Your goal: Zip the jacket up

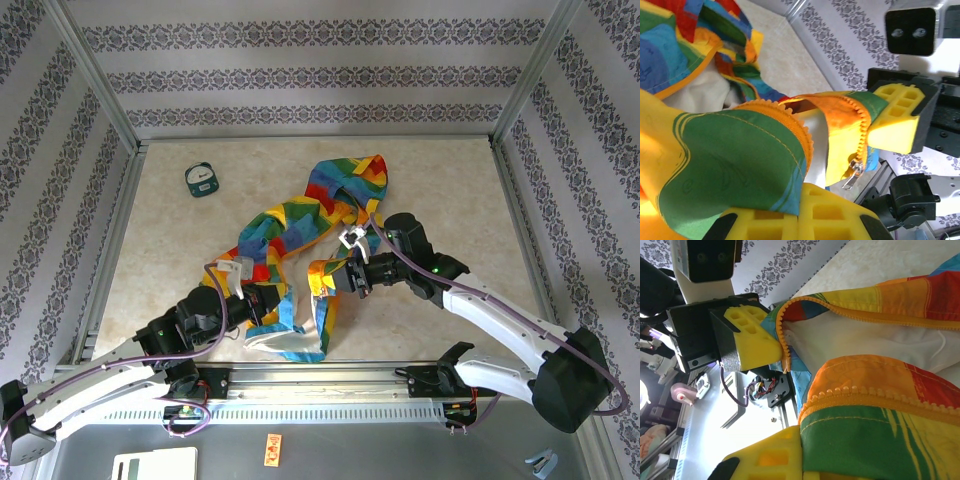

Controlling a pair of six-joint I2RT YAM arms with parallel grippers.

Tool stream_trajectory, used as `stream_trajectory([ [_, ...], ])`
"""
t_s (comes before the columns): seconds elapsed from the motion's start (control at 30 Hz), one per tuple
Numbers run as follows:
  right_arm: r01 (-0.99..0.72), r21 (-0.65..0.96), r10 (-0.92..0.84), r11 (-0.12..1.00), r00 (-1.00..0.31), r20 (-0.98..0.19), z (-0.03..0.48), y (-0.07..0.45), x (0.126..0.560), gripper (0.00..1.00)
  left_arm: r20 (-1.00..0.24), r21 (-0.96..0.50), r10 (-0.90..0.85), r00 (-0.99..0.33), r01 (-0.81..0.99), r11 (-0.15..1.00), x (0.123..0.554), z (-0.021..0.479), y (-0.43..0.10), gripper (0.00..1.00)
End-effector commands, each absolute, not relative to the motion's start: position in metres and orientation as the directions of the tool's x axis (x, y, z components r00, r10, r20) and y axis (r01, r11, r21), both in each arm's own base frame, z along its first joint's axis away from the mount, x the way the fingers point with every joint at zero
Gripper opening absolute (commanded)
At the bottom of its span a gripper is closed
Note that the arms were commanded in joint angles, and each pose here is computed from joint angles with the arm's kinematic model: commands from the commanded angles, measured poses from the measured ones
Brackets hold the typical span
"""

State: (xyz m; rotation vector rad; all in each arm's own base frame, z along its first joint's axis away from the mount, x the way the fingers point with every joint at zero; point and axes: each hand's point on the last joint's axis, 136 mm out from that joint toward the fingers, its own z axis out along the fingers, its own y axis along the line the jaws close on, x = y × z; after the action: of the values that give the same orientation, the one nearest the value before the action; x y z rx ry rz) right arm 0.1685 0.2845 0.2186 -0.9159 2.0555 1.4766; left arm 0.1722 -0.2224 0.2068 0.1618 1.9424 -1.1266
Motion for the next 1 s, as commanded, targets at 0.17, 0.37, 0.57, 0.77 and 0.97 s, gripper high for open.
stream_trajectory([
  [0.17, -0.795, 0.595, -0.229, 0.116, -0.604, -0.763, 0.251, 0.292, 0.170, 0.00, -0.811, -0.585, -0.359, -0.462, 0.664, 0.466, 0.172, 0.258, -0.234, 0.00],
  [0.37, -0.806, 0.587, -0.218, 0.077, -0.588, -0.779, 0.259, 0.297, 0.170, 0.00, -0.834, -0.546, -0.333, -0.440, 0.745, 0.384, 0.165, 0.269, -0.252, 0.00],
  [0.57, -0.818, 0.575, -0.193, 0.012, -0.566, -0.802, 0.272, 0.301, 0.166, 0.00, -0.838, -0.538, -0.315, -0.446, 0.776, 0.330, 0.158, 0.272, -0.261, 0.00],
  [0.77, -0.827, 0.562, -0.190, -0.022, -0.549, -0.814, 0.274, 0.302, 0.162, 0.00, -0.821, -0.560, -0.344, -0.456, 0.762, 0.326, 0.161, 0.272, -0.256, 0.00],
  [0.97, -0.828, 0.559, -0.188, -0.049, -0.542, -0.819, 0.275, 0.304, 0.159, 0.00, -0.812, -0.573, -0.351, -0.467, 0.753, 0.324, 0.164, 0.270, -0.253, 0.00],
])
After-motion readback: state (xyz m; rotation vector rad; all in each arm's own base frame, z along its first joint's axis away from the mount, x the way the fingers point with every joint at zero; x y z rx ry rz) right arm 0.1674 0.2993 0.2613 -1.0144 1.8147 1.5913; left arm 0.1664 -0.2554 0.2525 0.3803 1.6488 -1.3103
